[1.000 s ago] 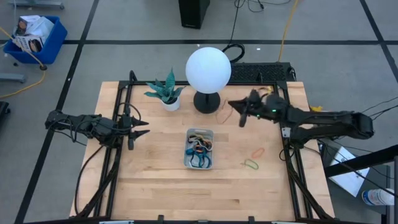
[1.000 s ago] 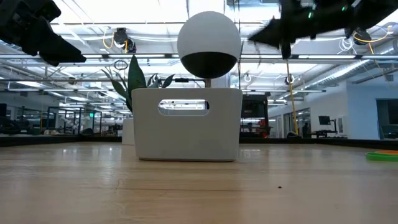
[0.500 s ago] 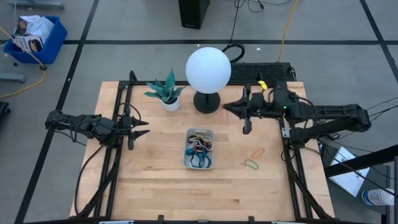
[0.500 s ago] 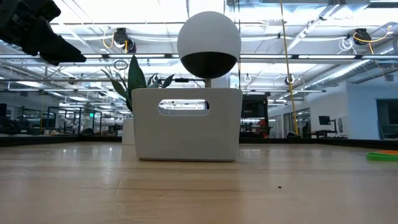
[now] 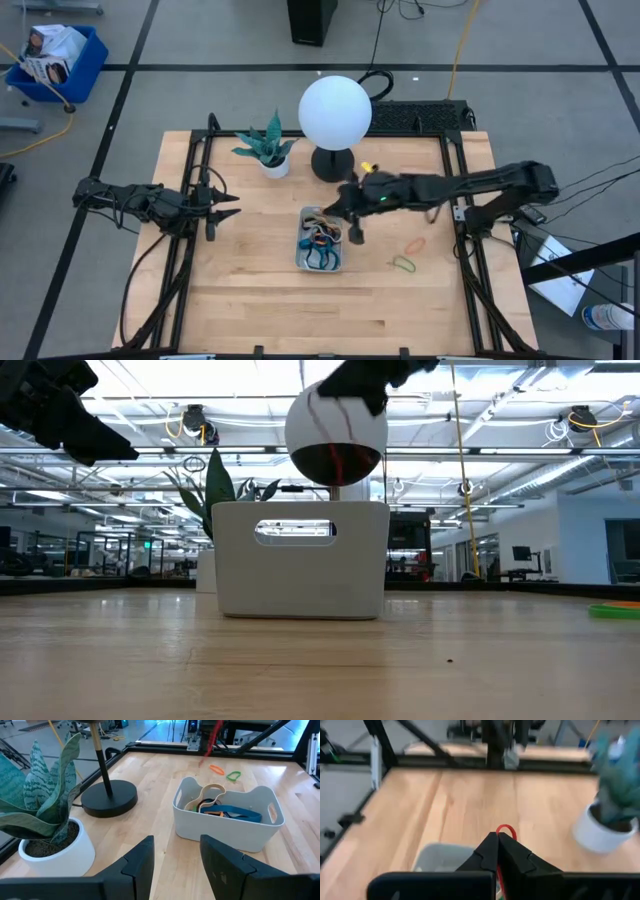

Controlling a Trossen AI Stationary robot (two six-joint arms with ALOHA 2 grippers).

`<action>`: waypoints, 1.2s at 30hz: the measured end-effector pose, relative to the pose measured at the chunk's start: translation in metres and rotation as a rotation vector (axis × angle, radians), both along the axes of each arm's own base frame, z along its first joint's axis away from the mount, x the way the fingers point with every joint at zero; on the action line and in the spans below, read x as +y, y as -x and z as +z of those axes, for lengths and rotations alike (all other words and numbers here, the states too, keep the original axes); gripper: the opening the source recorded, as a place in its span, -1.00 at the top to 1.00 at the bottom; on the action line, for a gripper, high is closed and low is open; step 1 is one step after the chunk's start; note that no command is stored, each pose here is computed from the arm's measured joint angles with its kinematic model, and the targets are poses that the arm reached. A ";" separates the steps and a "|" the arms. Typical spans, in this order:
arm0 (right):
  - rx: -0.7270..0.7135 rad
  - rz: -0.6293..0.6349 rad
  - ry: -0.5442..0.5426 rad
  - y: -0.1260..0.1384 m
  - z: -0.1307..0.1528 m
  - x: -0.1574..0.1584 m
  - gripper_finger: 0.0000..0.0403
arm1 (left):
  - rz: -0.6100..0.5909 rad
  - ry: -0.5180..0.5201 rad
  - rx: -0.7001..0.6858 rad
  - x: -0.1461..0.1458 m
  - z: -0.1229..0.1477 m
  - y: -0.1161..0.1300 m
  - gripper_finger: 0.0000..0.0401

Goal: Pick and place rubber bands into bin
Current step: Put the red rubber band into the gray bin

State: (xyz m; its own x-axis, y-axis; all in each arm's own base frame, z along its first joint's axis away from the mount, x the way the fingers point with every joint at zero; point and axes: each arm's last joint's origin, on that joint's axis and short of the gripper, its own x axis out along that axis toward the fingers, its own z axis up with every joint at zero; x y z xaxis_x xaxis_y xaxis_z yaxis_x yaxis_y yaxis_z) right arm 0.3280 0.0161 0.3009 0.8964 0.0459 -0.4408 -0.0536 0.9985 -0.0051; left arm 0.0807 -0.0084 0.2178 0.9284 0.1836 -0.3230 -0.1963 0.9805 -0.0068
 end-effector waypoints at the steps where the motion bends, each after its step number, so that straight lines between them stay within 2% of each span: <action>1: 0.022 0.000 -0.002 -0.004 -0.007 0.001 1.00 | 0.000 0.000 0.000 0.000 0.000 0.000 0.17; 14: 0.224 -0.008 -0.036 -0.038 -0.076 0.008 1.00 | 0.001 0.005 0.001 0.000 0.000 0.000 0.17; 21: 0.328 0.043 -0.086 -0.049 -0.113 0.011 1.00 | 0.000 0.005 0.001 0.000 0.000 0.000 0.17; 26: 0.357 0.042 -0.083 -0.052 -0.124 0.011 1.00 | -0.001 0.003 0.001 0.000 0.000 0.000 0.17; 36: 0.359 0.041 -0.081 -0.051 -0.125 0.011 0.95 | -0.001 0.002 0.001 0.000 0.000 0.000 0.17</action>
State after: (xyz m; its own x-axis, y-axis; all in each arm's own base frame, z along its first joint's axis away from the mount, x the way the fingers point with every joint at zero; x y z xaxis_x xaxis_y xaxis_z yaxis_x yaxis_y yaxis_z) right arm 0.3793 0.0272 0.1757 0.6821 0.1262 -0.7203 -0.0780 0.9919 0.1000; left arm 0.0807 -0.0084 0.2176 0.9281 0.1822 -0.3246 -0.1953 0.9807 -0.0081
